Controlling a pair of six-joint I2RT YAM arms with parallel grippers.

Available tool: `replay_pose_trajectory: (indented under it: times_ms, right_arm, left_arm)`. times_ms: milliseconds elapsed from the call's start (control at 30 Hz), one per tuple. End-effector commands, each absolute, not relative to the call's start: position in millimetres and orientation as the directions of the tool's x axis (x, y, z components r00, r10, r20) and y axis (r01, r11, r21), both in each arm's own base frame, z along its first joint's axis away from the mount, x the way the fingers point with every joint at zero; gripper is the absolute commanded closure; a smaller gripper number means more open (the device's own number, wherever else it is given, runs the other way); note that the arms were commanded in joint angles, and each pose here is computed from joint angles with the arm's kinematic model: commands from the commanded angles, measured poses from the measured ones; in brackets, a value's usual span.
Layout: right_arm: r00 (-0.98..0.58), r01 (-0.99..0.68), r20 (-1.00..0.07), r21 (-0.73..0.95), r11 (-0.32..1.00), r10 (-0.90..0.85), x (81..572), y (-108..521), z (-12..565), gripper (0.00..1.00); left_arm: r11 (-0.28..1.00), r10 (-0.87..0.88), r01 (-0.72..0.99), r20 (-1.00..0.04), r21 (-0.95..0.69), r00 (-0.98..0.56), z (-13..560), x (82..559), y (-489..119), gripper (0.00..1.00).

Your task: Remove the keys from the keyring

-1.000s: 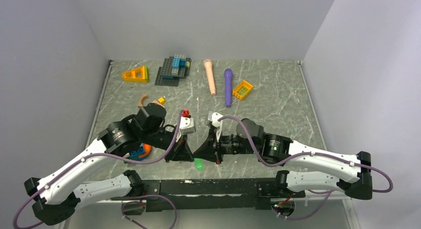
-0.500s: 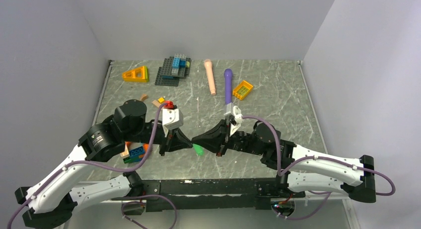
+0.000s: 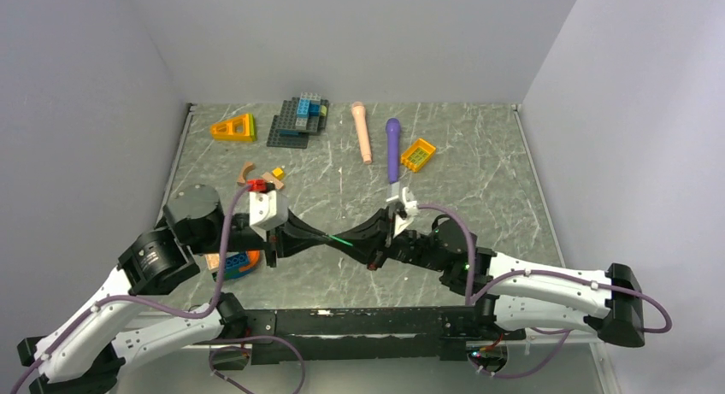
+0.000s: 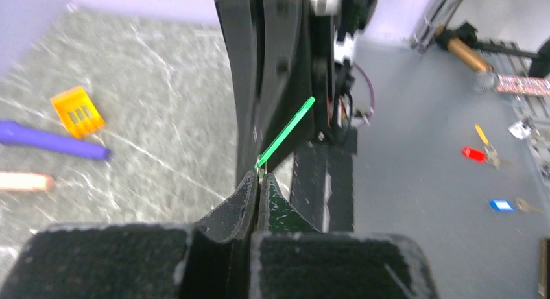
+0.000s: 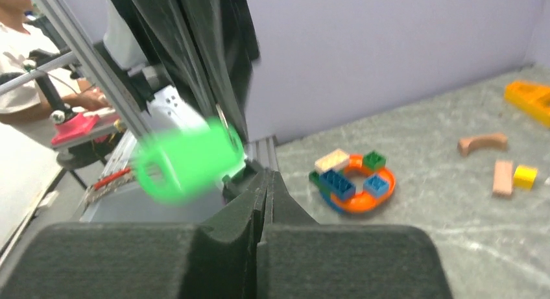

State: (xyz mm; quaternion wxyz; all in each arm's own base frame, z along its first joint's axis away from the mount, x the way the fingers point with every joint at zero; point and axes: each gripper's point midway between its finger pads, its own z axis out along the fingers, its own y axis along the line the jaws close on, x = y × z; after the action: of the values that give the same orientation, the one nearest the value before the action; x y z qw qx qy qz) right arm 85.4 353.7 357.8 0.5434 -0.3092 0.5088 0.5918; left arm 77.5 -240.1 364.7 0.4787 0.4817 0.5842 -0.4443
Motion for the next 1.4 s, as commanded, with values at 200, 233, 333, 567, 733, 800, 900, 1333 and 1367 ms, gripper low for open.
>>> replay_pose_trajectory:
  times_ms: [200,233,333,567,733,800,900,1333,1367]
  right_arm:
    - [-0.256,-0.936,-0.927,0.309,0.171,0.274,89,344,335,0.14]
    - [-0.251,-0.935,-0.926,0.308,0.177,0.282,89,340,336,0.14]
    - [-0.243,-0.938,-0.929,0.298,0.177,0.279,86,331,338,0.13]
    - [-0.199,-0.94,-0.944,0.26,0.221,0.262,88,316,347,0.14]
    - [-0.154,-0.92,-0.955,0.232,0.315,0.255,104,310,358,0.11]
    - [-0.145,-0.912,-0.955,0.23,0.339,0.257,109,310,364,0.11]
    - [-0.141,-0.908,-0.953,0.232,0.348,0.268,112,312,374,0.12]
    - [-0.125,-0.922,-0.973,0.186,0.34,0.193,116,335,375,0.65]
    - [-0.127,-0.92,-0.973,0.189,0.344,0.195,117,335,374,0.73]
  left_arm:
    - [0.231,0.026,0.972,-0.999,0.029,0.024,399,98,-241,1.0]
    - [0.233,0.031,0.972,-0.999,0.026,0.019,397,99,-242,1.0]
    - [0.245,0.051,0.969,-0.999,0.014,0.001,393,103,-244,1.0]
    - [0.242,0.107,0.97,-0.993,-0.021,-0.049,378,107,-250,1.0]
    - [0.22,0.096,0.975,-0.995,-0.019,-0.041,380,102,-249,1.0]
    - [0.226,0.097,0.974,-0.994,-0.018,-0.041,379,102,-248,1.0]
    - [0.244,0.119,0.97,-0.992,-0.019,-0.05,373,106,-247,1.0]
    - [0.227,0.123,0.973,-0.99,-0.036,-0.065,370,105,-249,1.0]
    - [0.229,0.123,0.973,-0.99,-0.036,-0.065,370,105,-248,1.0]
